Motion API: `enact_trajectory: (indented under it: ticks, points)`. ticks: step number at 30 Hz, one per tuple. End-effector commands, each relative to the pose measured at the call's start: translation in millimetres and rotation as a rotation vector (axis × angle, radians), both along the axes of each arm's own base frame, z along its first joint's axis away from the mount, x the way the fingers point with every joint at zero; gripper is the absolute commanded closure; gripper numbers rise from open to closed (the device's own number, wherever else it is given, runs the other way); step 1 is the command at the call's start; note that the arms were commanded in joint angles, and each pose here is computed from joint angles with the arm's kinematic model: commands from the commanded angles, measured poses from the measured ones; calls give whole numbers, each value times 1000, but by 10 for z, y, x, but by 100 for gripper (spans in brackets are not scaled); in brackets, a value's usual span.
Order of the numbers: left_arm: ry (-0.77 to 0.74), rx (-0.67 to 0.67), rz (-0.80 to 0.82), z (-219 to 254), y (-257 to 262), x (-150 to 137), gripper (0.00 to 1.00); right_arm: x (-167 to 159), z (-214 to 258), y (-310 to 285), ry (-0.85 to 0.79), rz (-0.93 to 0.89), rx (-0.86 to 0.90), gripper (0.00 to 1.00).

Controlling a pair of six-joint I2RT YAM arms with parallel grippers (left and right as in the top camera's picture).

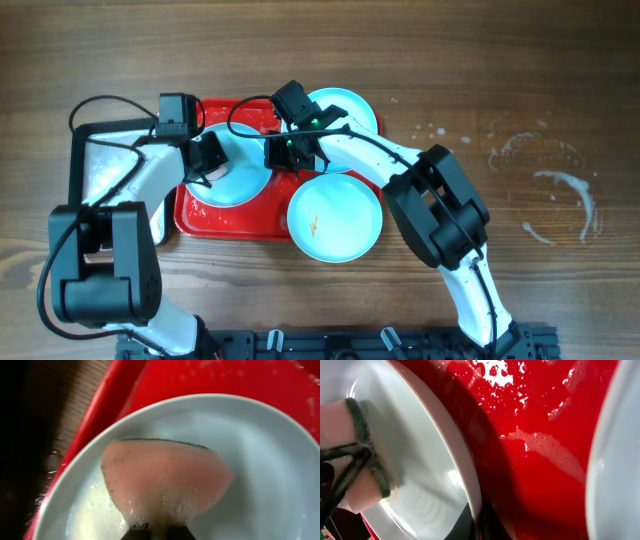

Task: Clean dirty plates on tray and stack at the side
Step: 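Scrub the held plate's surface with the sponge in the left gripper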

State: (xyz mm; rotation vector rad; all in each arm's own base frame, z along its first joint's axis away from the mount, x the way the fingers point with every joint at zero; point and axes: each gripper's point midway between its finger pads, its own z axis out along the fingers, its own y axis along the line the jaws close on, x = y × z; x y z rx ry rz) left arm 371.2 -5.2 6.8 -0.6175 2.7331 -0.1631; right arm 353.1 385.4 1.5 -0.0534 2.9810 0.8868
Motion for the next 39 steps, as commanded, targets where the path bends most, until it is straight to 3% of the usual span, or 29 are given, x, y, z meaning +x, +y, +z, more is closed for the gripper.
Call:
enact_trajectory:
  ticks: [1,10,16,21,25,34,39]
  points:
    - [121,-120,-57,-254,-264,-253,96,-482,-288,120,126,92,-1,96]
    - [311,-133,-44,-314,-275,-710,96,-491,-291,113,127,96,-4,96]
    - [197,-226,-76,-250,-443,-444,96,-500,-289,113,132,97,-3,96]
    - [110,-229,-88,-206,-455,-240,96,-507,-287,114,136,98,-1,96]
    - [152,-230,-83,-228,-454,-338,96,-511,-289,111,138,98,-3,96]
    - [362,-225,-57,-281,-430,-838,96,-495,-284,122,131,97,2,96]
    - [331,-173,-51,-302,-344,-760,96,-501,-282,118,135,98,4,96]
